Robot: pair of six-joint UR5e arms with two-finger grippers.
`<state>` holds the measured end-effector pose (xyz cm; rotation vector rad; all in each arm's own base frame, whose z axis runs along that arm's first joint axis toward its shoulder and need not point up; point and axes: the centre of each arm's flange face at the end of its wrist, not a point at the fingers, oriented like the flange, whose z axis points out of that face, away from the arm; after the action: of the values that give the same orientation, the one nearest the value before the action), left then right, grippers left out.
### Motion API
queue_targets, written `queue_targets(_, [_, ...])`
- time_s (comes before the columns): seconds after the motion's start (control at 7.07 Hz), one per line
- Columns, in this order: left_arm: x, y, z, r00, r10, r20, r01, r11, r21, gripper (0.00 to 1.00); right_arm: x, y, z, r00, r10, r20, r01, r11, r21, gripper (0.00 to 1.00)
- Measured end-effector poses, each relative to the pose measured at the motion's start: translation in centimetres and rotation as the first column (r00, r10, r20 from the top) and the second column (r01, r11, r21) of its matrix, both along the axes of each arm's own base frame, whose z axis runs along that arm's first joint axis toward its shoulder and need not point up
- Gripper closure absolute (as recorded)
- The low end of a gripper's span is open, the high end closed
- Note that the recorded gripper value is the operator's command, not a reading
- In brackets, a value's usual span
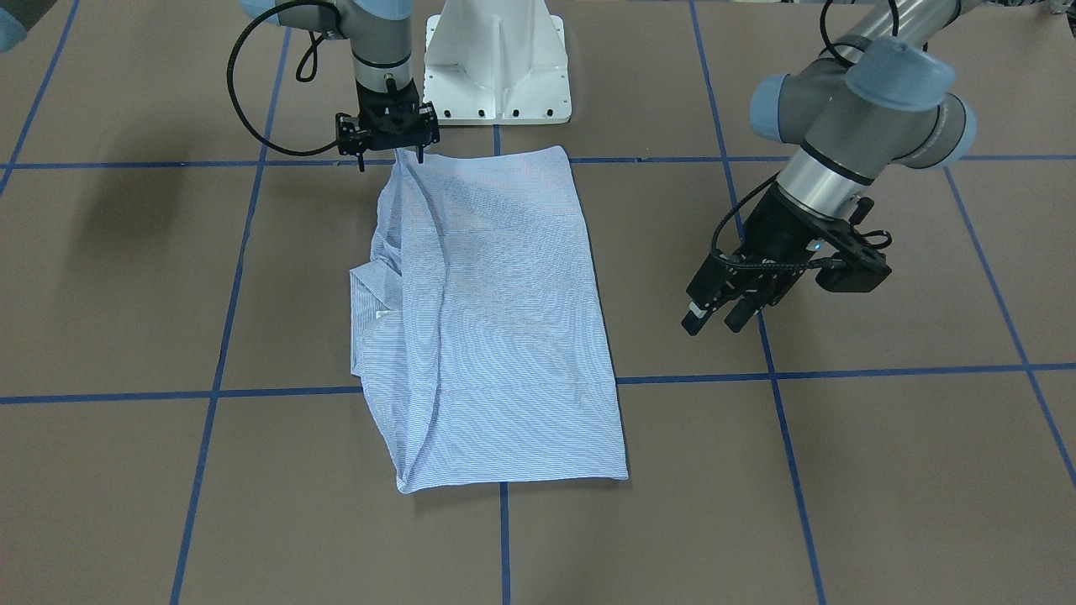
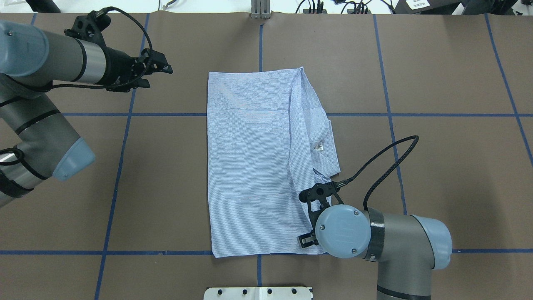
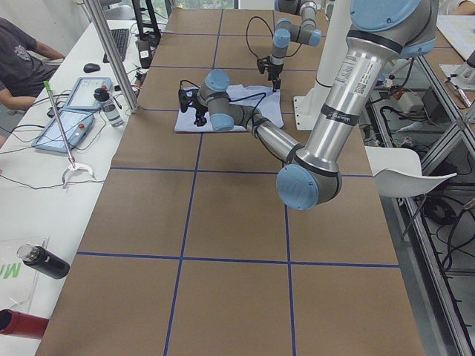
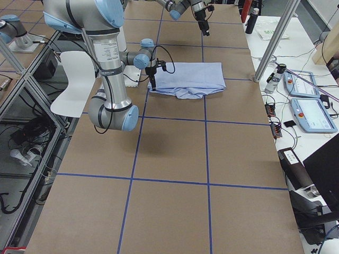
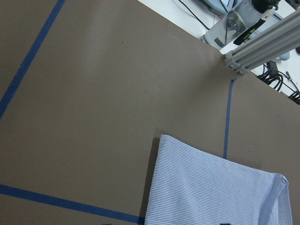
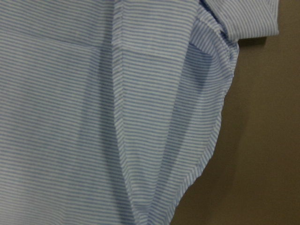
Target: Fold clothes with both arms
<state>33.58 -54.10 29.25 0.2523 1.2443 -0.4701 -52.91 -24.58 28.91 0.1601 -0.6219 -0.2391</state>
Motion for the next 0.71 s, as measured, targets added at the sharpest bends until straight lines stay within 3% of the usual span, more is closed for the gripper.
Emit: queue_targets(0.71, [0.0, 0.0, -0.1, 1.0, 0.0, -0.002, 0.0, 1.0, -0.001, 0.18, -1.4, -2.2, 0.2, 1.0, -0.006, -0.023, 0.007, 1.0, 0.024, 0.0])
